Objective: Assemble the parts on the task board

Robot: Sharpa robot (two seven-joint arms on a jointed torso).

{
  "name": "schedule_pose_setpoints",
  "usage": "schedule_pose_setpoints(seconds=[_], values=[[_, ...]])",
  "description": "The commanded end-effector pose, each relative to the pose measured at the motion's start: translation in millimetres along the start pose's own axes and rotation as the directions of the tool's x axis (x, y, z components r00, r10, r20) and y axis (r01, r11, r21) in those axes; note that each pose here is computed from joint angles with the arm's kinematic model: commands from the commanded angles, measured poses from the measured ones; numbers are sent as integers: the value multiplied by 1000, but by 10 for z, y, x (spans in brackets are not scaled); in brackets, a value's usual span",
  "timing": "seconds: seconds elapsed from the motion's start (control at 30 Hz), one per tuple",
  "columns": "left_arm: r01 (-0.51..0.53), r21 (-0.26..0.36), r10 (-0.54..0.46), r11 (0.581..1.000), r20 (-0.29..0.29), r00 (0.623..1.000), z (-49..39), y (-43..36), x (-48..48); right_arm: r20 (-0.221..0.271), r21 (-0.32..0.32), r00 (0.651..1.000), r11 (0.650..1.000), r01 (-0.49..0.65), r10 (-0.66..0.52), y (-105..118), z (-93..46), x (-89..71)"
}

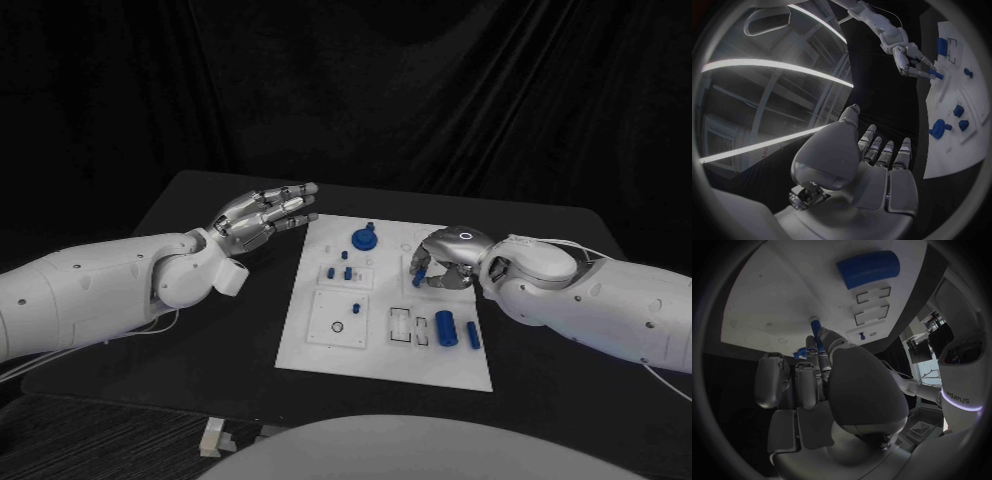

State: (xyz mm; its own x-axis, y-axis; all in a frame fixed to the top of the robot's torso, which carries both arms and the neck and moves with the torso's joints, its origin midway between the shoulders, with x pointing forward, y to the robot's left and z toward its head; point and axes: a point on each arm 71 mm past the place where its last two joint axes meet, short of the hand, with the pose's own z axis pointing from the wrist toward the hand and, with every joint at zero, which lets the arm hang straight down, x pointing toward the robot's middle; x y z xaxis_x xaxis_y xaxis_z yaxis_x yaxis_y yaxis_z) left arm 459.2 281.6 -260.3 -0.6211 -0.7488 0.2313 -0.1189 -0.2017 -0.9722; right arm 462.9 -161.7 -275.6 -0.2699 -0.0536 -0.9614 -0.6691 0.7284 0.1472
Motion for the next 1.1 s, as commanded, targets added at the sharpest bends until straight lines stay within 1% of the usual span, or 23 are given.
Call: schedule_pose_setpoints(seconds=[0.03,0.2,0.3,0.43,0.53,0.67,0.73,0.97,1.1], values=[[15,6,-15,1000,-8,1000,2,2,10,58,0,998,1000,13,-13,29,-7,-140],[16,-1,-16,1000,-10,1000,3,8,6,96,-15,995,999,28,-27,92,-34,-360],[17,-4,-17,1000,-11,1000,6,10,6,108,-25,994,999,34,-31,143,-57,-465],[17,-6,-17,1000,-12,1000,8,13,7,110,-51,994,998,35,-29,258,-75,-542],[17,-6,-17,1000,-13,1000,8,13,8,99,-80,995,996,32,-24,378,-64,-559],[16,-4,-16,1000,-11,1000,7,12,7,73,-123,997,992,23,-14,554,-25,-534],[16,-3,-16,1000,-10,1000,9,12,8,57,-147,998,989,16,-8,652,7,-495],[14,3,-14,1000,-8,1000,11,12,11,25,-225,1000,974,22,-17,939,151,-303],[12,24,-12,1000,-3,1000,7,-3,11,6,-258,1000,966,22,-21,1088,265,-163]])
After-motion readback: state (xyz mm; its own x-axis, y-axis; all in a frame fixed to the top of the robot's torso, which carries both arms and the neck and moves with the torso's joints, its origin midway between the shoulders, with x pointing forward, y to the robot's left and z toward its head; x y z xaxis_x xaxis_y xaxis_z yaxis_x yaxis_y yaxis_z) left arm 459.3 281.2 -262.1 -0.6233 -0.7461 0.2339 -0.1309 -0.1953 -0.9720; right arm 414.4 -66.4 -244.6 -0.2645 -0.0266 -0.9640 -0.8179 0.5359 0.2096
